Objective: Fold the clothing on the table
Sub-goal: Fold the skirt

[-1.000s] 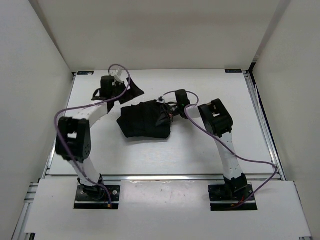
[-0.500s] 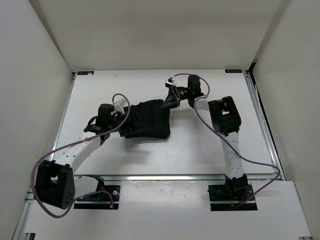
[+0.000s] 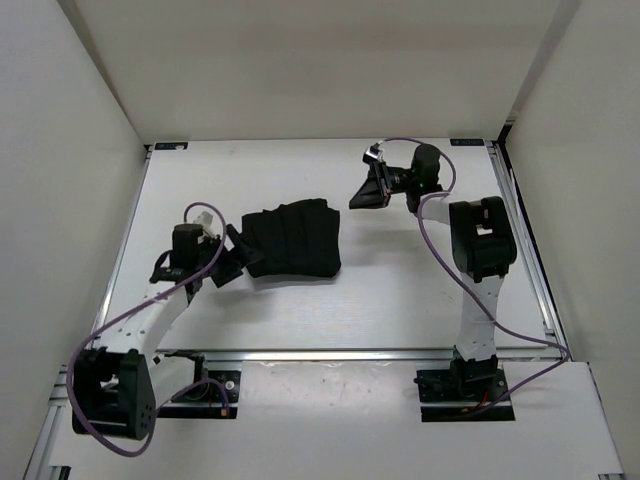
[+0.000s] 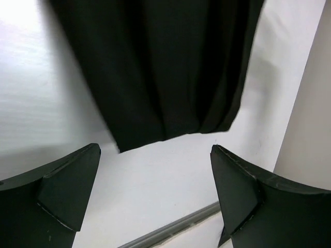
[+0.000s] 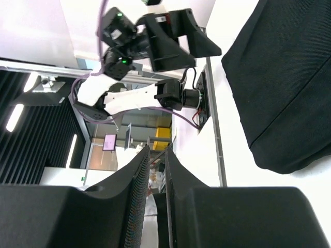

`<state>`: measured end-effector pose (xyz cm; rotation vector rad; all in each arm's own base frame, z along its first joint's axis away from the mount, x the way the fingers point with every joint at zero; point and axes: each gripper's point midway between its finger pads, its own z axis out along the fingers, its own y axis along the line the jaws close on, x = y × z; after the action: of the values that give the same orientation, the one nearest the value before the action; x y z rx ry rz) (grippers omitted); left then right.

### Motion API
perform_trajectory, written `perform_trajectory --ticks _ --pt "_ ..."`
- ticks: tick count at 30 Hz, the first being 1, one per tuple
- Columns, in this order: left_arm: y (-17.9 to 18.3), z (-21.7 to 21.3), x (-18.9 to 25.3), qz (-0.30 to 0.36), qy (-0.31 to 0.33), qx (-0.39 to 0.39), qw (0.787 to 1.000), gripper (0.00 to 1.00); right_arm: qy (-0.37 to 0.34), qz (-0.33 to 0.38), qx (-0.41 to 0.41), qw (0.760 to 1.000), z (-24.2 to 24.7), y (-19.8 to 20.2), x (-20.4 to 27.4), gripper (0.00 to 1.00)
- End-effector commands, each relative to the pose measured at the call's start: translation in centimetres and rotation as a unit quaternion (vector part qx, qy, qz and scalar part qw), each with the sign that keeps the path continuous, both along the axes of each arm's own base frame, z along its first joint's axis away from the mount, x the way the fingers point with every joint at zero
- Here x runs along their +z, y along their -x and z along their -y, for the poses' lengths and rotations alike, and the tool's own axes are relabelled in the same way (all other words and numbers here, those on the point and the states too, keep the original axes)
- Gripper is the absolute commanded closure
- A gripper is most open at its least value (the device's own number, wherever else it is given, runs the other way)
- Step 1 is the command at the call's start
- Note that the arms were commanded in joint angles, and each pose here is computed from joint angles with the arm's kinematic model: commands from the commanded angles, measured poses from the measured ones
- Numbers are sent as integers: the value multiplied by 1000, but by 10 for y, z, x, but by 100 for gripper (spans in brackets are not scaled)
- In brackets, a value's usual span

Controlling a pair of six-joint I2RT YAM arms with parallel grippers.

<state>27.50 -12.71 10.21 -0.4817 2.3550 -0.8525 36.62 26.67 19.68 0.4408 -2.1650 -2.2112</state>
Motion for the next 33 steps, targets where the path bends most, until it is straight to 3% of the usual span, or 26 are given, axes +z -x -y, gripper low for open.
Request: perform_trajectory --ticks 1,5,11,16,22,33 --pt "4 -9 -4 -6 40 52 998 1 0 41 89 995 21 33 16 77" --pt "14 -3 -21 -29 26 52 998 1 0 39 81 996 27 30 14 78" --pt "7 -12 -36 0 58 107 993 2 1 43 75 996 31 30 19 79" --pt "-3 -24 -47 16 35 131 991 1 0 48 75 996 32 34 20 80" --pt "-37 -28 -24 59 49 157 985 1 1 51 72 996 35 37 21 81" --pt "-70 -7 -24 66 65 158 983 1 1 47 59 997 41 36 21 81"
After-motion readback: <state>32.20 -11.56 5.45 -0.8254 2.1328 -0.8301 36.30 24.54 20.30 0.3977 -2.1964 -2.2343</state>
